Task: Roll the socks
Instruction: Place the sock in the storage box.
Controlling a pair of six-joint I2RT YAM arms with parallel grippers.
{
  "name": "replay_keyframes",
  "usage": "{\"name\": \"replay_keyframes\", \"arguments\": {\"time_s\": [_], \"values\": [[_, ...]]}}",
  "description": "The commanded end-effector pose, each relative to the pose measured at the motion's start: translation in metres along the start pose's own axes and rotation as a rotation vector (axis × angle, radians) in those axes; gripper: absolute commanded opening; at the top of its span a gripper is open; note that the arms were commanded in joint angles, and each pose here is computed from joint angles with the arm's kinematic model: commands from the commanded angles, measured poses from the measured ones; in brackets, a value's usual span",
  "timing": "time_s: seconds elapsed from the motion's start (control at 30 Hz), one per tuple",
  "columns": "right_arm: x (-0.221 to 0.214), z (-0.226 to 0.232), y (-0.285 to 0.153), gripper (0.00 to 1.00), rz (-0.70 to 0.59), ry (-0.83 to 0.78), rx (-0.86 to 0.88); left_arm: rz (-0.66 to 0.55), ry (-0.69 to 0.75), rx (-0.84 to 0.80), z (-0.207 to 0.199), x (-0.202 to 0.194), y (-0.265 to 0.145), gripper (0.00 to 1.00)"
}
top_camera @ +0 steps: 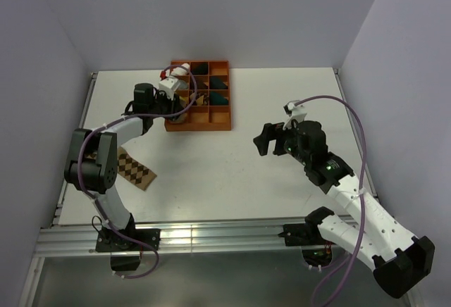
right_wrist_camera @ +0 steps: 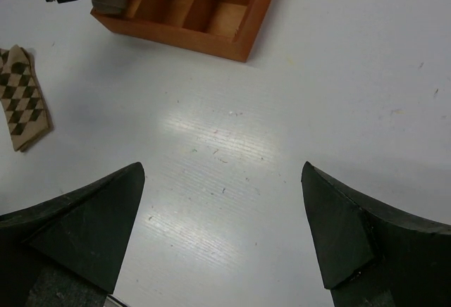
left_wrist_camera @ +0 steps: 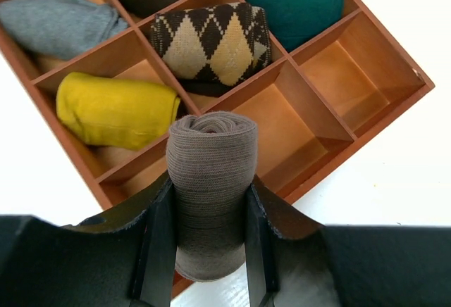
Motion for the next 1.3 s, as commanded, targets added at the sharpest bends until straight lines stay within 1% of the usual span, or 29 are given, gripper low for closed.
{"name": "replay_keyframes", "arguments": {"time_s": [0.0,0.13,0.27,0.4,0.5,0.73,0.93,1.1,1.27], "values": [[0.017,-0.002,-0.001,0.99,-0.037,-0.018,-0.014,-0.091,0.046,-0.114,0.000,0.026,0.006,0.00],[0.017,-0.001,0.002,0.99,-0.028,-0.022,-0.002,-0.093,0.027,-0.124,0.014,0.026,0.009,0.00],[0.016,0.000,0.005,0.98,-0.019,-0.022,0.010,-0.073,0.045,-0.120,0.020,0.031,0.012,0.00],[0.018,-0.001,0.005,0.98,-0.019,-0.033,0.011,0.011,0.053,-0.113,0.025,0.022,0.013,0.00],[0.017,-0.001,0.006,0.98,-0.021,-0.036,0.008,0.050,0.062,-0.094,0.028,0.012,0.014,0.00],[0.014,-0.001,0.005,0.98,-0.012,-0.048,0.014,0.112,0.076,-0.058,0.034,-0.005,0.012,0.00],[0.013,0.000,0.006,0.97,-0.017,-0.047,0.030,0.144,0.100,-0.013,0.040,-0.006,0.013,0.00],[0.012,0.000,0.006,0.97,-0.013,-0.051,0.028,0.175,0.067,-0.068,0.038,-0.008,0.018,0.00],[0.013,0.000,0.005,0.97,-0.022,-0.053,0.030,0.156,0.031,-0.152,0.028,-0.004,0.018,0.00]]}}
Point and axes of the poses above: each gripper's point midway between its finger pads, its own y axis out along the fingers, its own z axis along the line the jaws close on, x = y × z, the point moved 9 cm from there along -y, back along the fingers, and after that the axes turned 14 degrees about -y, right-handed, at the moved point
